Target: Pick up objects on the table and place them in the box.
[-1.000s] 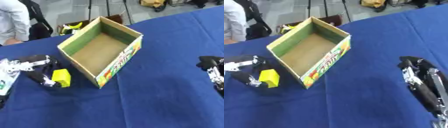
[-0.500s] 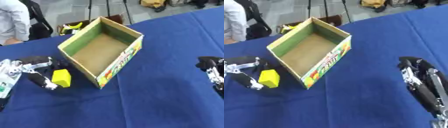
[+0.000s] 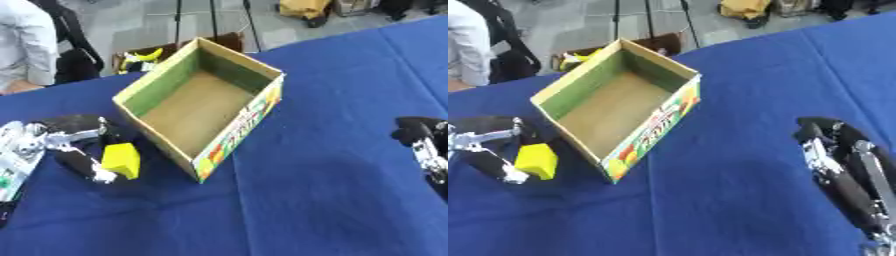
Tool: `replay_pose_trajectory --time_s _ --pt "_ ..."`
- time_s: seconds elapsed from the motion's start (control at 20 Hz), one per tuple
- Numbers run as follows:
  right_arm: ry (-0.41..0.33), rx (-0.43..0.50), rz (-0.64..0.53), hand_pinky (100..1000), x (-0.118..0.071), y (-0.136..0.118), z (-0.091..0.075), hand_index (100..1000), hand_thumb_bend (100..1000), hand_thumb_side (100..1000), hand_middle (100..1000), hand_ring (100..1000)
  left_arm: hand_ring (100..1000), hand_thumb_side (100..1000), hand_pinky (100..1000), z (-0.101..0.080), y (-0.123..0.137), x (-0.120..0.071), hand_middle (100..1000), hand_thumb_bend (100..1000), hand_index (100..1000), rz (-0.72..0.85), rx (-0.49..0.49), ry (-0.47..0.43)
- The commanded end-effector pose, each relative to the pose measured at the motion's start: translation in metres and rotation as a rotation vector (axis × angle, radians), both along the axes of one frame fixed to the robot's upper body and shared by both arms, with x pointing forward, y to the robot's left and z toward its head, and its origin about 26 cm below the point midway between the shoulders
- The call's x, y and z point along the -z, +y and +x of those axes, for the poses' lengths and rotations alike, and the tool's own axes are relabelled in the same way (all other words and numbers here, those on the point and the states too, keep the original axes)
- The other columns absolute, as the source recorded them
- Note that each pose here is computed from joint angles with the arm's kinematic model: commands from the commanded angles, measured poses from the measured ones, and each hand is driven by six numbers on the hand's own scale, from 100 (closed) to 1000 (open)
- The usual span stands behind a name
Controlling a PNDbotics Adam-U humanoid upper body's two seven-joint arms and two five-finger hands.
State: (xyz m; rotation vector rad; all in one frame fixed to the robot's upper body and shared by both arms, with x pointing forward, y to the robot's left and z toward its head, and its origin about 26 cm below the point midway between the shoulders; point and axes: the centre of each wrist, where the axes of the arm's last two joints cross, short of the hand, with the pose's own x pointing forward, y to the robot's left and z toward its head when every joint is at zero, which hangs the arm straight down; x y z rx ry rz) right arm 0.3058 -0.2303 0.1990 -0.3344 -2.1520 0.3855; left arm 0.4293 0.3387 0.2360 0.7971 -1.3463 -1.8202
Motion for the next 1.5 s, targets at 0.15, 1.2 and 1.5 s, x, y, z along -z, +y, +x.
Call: replay_pose_trajectory --time_s 0.15,1.2,1.5 --pt "-0.028 -0.003 -0.001 824 -0.007 -0.001 -0.002 761 100 708 597 870 518 670 262 -0.011 -0.009 -0.012 558 511 702 0.229 0.137 -0.050" --pt "-0.020 0.001 0.001 825 -0.006 -0.001 -0.002 759 100 700 594 872 473 870 190 -0.016 -0.009 -0.023 546 100 665 0.273 0.021 -0.360" --pt "-0.017 0.002 0.003 825 -0.005 -0.001 -0.002 759 100 698 593 872 460 868 170 -0.019 -0.007 -0.033 516 100 643 0.251 0.003 -0.389"
